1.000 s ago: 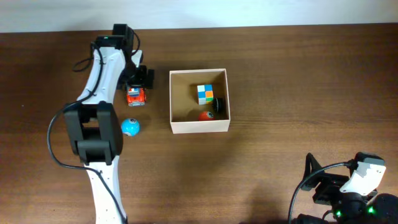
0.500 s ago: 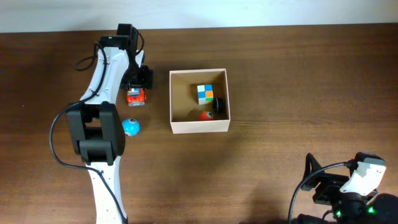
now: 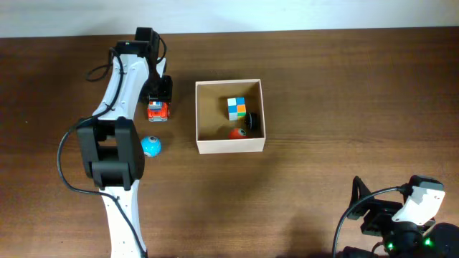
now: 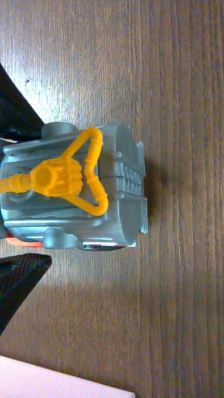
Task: Pack container
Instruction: 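Lower the left gripper and grasp the red toy truck, then carry the truck right and lower it into the pink box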
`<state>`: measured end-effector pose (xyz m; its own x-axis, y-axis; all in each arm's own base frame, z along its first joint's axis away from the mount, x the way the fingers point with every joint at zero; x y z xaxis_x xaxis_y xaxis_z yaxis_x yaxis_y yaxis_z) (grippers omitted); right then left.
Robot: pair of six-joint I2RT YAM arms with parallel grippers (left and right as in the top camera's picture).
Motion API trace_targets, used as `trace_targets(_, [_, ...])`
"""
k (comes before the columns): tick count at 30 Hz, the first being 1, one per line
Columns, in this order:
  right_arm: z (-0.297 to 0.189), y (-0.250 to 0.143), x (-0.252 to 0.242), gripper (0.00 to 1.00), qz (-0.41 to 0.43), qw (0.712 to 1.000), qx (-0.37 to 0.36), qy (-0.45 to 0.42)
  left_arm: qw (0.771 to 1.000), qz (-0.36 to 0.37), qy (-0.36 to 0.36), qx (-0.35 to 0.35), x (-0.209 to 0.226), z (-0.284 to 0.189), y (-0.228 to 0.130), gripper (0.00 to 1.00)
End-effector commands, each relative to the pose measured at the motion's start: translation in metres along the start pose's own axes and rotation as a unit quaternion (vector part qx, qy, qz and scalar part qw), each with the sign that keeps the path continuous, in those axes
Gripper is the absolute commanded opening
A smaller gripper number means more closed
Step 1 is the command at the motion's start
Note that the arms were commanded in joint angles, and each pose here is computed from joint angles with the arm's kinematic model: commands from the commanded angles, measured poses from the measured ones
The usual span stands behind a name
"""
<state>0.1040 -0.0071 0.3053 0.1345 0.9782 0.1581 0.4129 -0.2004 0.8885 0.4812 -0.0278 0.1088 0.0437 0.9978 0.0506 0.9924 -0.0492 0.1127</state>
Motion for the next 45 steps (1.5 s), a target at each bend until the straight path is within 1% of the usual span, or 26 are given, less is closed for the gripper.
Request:
trace_targets(1, [-0.005,0.003,0.001,0.98,-0.003,1.000,-0.011,0.002,1.000,-0.005,0.002,0.005,0.004,0.003,-0.001,0.57])
trace_targets(2, [-0.005,0.003,0.001,0.98,-0.003,1.000,-0.011,0.002,1.000,-0.005,0.002,0.005,0.004,0.003,-0.001,0.54])
trace_targets(5, [-0.005,0.003,0.001,0.99,-0.003,1.000,-0.011,0.002,1.000,-0.004,0.002,0.005,0.004,0.003,-0.001,0.51])
trace_targets(6, [-0.005,0.004,0.001,0.99,-0.003,1.000,-0.012,0.002,1.000,-0.005,0.002,0.004,0.004,0.003,-0.001,0.46])
trace_targets(16, [-0.005,0.003,0.001,0.99,-0.003,1.000,-0.011,0.002,1.000,-0.005,0.002,-0.006,0.004,-0.005,0.004,0.45])
trace_targets(23, [-0.005,0.003,0.001,0.99,-0.003,1.000,-0.011,0.002,0.999,-0.006,0.002,-0.033,0.006,-0.040,0.015,0.45])
trace_targets(28, [-0.005,0.003,0.001,0.99,-0.003,1.000,-0.011,0.002,0.999,-0.003,-0.011,-0.046,0.002,-0.083,0.015,0.41])
trace_targets(33, [-0.005,0.003,0.001,0.99,-0.003,1.000,-0.011,0.002,0.998,0.011,-0.050,-0.037,-0.016,-0.119,0.001,0.41])
trace_targets(36, [-0.005,0.003,0.001,0.99,-0.003,1.000,-0.011,0.002,0.997,0.023,-0.074,-0.023,-0.031,-0.132,-0.009,0.41])
trace_targets(41, [-0.005,0.003,0.001,0.99,-0.003,1.000,-0.011,0.002,0.991,0.049,-0.122,-0.021,-0.063,-0.139,-0.015,0.42])
trace_targets(45, [-0.005,0.003,0.001,0.99,-0.003,1.000,-0.011,0.002,0.988,0.070,-0.139,-0.018,-0.085,-0.142,-0.019,0.42])
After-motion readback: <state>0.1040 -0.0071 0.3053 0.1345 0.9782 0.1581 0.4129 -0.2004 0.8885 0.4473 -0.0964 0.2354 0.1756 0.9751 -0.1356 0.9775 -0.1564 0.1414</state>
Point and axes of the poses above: each gripper's point midway between its finger pads, its own z axis out along the fingers, its own x axis along the line the jaws close on, y = z × x, the point moved 6 cm from there along -z, back along the fingers
